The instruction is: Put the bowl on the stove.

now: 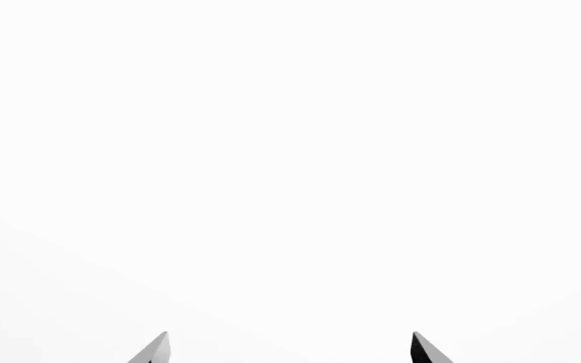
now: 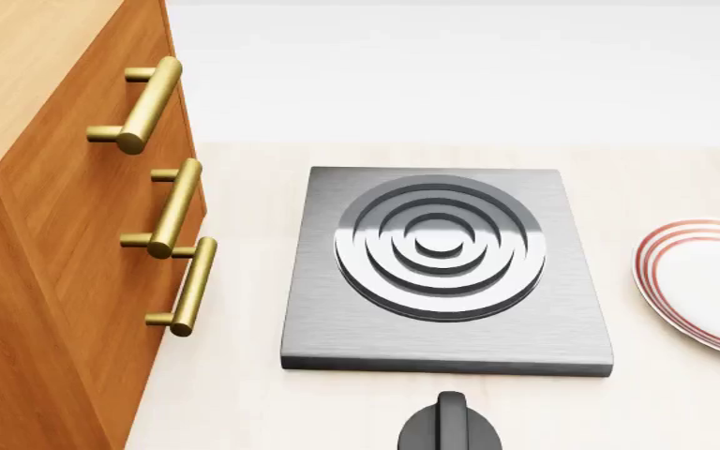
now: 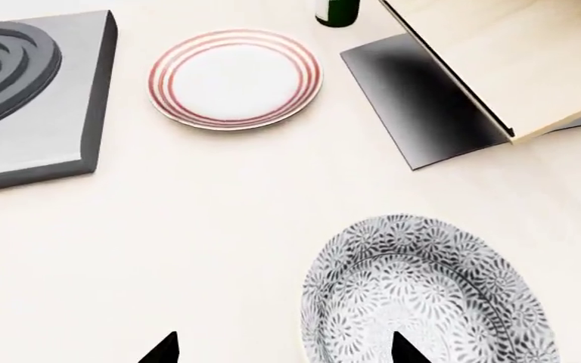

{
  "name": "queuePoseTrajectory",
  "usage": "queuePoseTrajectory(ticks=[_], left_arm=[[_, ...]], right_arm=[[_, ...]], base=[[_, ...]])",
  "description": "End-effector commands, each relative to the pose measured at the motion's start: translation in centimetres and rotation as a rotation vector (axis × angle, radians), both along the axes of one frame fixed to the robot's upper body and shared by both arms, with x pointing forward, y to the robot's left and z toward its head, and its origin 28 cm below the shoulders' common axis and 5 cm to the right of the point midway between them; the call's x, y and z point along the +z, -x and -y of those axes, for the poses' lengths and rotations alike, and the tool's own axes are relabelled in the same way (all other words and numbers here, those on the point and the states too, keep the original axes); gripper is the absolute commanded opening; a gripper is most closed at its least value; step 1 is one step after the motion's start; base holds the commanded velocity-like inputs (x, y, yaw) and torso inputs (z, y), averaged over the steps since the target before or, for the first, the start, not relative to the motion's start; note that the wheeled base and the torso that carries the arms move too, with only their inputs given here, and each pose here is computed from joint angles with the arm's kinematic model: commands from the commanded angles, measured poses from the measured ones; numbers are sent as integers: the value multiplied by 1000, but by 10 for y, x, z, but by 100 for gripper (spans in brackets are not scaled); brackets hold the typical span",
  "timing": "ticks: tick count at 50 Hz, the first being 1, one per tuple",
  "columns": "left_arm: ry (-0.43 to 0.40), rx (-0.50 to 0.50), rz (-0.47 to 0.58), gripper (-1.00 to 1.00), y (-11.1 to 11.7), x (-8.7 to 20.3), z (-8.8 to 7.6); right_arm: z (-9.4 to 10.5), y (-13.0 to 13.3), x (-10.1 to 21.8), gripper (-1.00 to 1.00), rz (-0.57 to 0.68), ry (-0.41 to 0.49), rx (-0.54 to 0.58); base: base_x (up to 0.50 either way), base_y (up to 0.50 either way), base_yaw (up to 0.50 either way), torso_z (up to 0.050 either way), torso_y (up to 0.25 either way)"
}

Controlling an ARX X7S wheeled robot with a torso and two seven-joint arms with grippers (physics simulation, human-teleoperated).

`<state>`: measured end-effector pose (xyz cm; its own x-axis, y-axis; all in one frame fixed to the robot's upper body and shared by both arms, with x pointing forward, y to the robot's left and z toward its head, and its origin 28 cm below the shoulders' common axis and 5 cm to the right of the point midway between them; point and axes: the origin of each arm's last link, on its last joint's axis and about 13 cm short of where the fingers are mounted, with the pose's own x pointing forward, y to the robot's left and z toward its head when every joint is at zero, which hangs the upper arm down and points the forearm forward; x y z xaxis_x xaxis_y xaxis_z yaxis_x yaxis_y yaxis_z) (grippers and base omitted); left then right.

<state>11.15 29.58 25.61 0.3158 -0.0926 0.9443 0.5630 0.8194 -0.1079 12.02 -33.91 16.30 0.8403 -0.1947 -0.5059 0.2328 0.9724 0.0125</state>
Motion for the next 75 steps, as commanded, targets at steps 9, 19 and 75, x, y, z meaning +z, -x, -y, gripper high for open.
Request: queuePoseTrajectory(ticks=[9,19,75], left_arm=[[-12,28,17,100,0,-1,-1],[-15,25,17,100,0,-1,0],[-16,19,11,100,0,-2,0]], right_arm=[[4,-31,-20,100,-78,42,-89],[2,-47,-30,100,-91,7,-123],[-6,-47,-71,100,-156,24,-128]], base=[[0,0,0,0,0],[0,0,0,0,0],[0,0,0,0,0]])
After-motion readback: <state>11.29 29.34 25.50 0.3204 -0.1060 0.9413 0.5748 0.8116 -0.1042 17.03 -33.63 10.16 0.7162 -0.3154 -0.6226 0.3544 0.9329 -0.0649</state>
